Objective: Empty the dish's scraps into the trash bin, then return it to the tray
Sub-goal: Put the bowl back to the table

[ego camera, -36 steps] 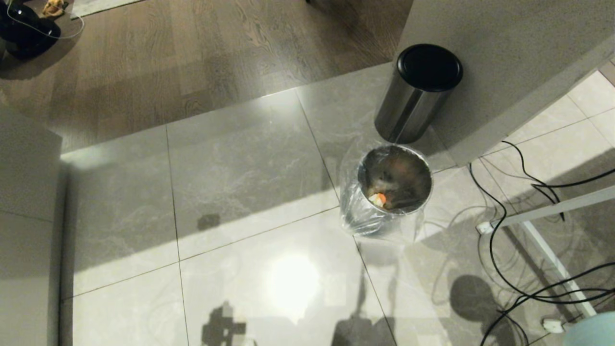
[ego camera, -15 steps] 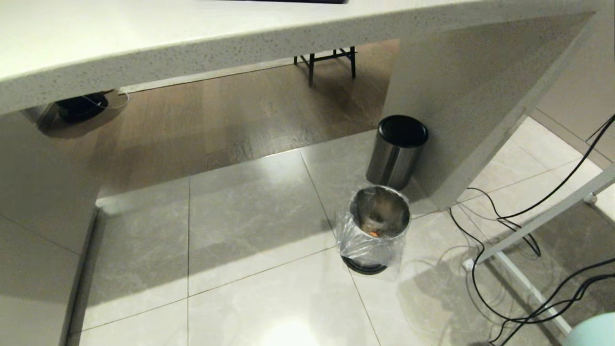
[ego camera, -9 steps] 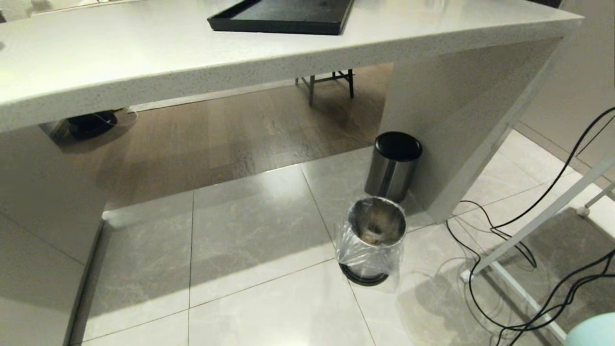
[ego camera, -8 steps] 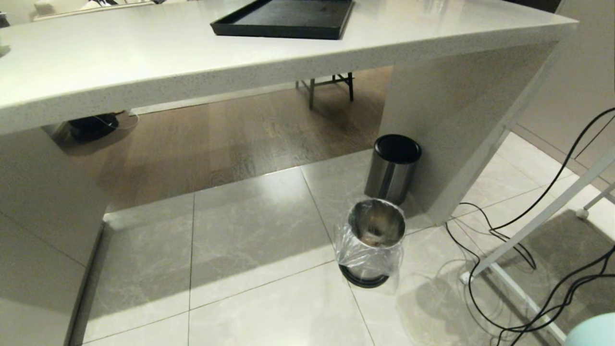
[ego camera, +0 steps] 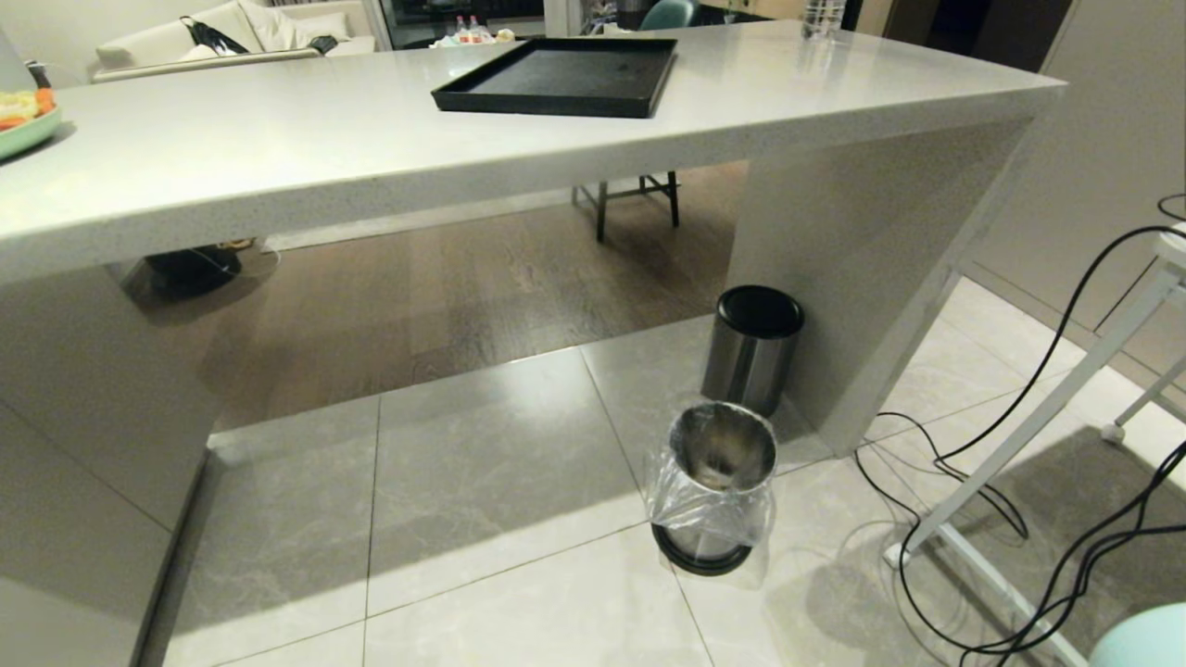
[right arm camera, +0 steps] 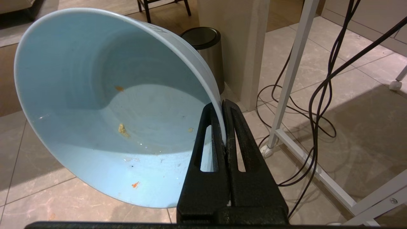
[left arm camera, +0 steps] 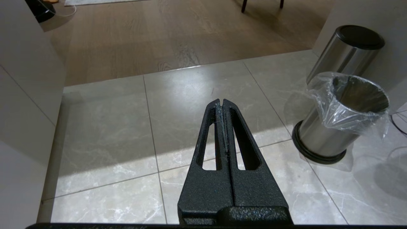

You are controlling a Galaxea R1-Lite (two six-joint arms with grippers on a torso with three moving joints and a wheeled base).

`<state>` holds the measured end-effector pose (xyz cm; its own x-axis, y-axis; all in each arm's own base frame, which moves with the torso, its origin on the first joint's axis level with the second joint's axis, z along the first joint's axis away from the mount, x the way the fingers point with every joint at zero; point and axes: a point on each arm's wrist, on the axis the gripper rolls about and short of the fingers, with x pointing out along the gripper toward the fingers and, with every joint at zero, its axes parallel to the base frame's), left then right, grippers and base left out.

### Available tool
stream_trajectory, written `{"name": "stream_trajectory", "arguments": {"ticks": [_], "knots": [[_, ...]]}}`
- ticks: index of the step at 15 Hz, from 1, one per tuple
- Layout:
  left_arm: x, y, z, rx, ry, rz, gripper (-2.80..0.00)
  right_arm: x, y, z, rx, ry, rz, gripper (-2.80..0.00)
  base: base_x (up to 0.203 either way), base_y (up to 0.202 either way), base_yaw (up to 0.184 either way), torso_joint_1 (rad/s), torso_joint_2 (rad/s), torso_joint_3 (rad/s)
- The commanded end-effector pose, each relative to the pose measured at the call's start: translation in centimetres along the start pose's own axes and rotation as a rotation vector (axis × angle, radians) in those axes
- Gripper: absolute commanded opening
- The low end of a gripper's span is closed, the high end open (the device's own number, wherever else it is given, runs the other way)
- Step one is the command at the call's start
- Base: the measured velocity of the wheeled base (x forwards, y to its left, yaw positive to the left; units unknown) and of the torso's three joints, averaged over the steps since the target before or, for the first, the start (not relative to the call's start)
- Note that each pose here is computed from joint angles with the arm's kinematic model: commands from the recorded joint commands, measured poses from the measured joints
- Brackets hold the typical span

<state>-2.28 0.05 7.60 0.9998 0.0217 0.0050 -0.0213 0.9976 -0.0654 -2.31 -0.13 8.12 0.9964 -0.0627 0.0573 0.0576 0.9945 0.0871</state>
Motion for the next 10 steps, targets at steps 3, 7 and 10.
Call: {"name": "stream_trajectory", "arguments": {"ticks": [3, 7, 10], "knots": [[0.01, 0.0, 0.01, -0.001, 0.0, 0.0, -2.8, 0.01, 0.0, 0.01, 0.0, 0.001, 0.0, -2.8, 0.0, 0.0, 0.0, 0.0, 0.0, 0.0], [0.01, 0.0, 0.01, 0.001, 0.0, 0.001, -2.8, 0.01, 0.0, 0.01, 0.0, 0.001, 0.0, -2.8, 0.0, 0.0, 0.0, 0.004, 0.0, 0.058], [0.01, 0.0, 0.01, 0.002, 0.0, 0.0, -2.8, 0.01, 0.0, 0.01, 0.0, 0.001, 0.0, -2.8, 0.0, 0.0, 0.0, 0.0, 0.0, 0.01]]}}
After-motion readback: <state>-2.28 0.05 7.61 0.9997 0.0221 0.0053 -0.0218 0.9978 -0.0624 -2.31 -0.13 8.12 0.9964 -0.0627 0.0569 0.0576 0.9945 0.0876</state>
